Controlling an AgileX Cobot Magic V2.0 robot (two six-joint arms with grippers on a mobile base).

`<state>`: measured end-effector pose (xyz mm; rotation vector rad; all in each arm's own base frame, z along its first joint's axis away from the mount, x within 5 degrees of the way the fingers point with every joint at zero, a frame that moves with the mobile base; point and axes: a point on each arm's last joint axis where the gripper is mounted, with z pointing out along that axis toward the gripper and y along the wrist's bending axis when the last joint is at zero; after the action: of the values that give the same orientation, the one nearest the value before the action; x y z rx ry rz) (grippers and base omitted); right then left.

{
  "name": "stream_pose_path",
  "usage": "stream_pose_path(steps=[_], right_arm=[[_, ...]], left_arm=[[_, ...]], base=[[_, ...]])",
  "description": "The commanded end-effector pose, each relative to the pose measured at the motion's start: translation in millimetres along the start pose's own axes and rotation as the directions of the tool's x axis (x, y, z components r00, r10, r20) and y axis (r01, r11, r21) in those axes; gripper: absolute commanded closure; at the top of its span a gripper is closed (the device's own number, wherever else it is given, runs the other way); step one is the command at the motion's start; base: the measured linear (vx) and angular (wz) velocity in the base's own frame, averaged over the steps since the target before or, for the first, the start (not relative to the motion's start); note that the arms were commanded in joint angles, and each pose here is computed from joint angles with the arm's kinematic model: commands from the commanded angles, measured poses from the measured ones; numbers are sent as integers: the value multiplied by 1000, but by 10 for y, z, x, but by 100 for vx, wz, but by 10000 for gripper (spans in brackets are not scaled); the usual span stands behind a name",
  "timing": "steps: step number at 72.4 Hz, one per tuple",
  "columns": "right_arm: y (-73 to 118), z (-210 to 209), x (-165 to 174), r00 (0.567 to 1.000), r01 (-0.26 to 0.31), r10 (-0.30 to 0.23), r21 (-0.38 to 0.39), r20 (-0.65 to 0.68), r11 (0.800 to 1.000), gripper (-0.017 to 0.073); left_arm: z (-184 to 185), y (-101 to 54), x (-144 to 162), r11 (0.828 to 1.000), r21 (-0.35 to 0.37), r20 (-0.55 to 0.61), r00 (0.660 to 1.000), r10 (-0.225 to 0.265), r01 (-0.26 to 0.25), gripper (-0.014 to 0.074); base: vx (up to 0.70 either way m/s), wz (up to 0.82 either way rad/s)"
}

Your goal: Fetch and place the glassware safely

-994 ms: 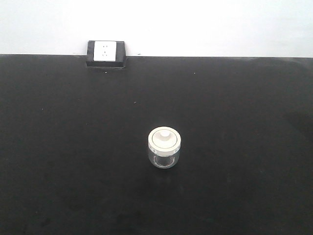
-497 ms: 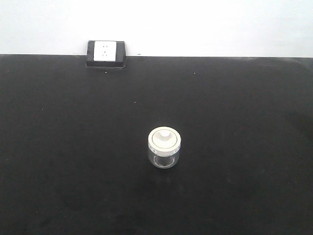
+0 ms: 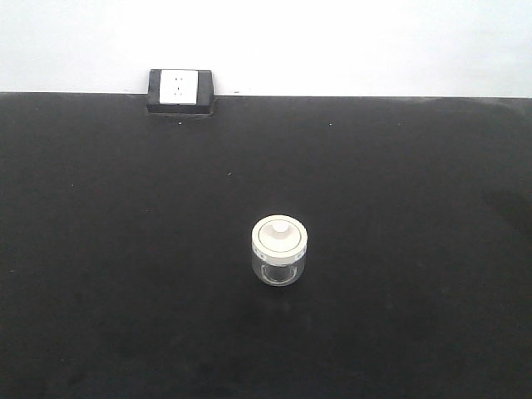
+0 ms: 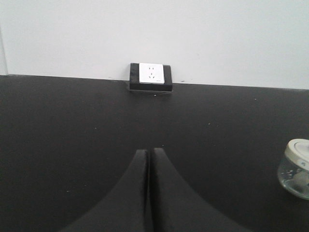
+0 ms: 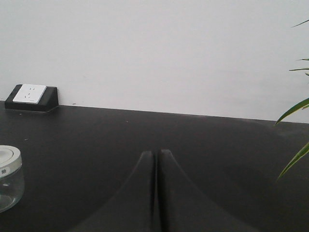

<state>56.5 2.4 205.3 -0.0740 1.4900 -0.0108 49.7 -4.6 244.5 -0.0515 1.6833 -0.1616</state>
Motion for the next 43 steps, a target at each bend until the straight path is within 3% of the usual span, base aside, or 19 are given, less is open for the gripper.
stream_pose_path(steps=[1,20,26,37,43], right_arm=[[-1,-7,-10,998,14,-14,7,64,1000,567],[-1,-7,-10,998,14,-14,7,64,1000,567],[-1,-7,-10,998,14,-14,7,64,1000,567],[-1,-7,-10,998,14,-14,7,64,1000,567],[-1,-7,-10,998,14,-14,7,64,1000,567]], left_arm=[[-16,-15,-142,1000,9,87,996,12,-12,601],[-16,-15,-142,1000,8,87,996,13,-14,601],[-17,-11,-147,998,0,93,994,57,-57,601],[9,-5,-148,983,-24,184,965,186,-184,601],[55,9,-50,982,-27,223,956,191,-189,601]], base=[[0,0],[0,0],[0,0],[0,0],[0,0]])
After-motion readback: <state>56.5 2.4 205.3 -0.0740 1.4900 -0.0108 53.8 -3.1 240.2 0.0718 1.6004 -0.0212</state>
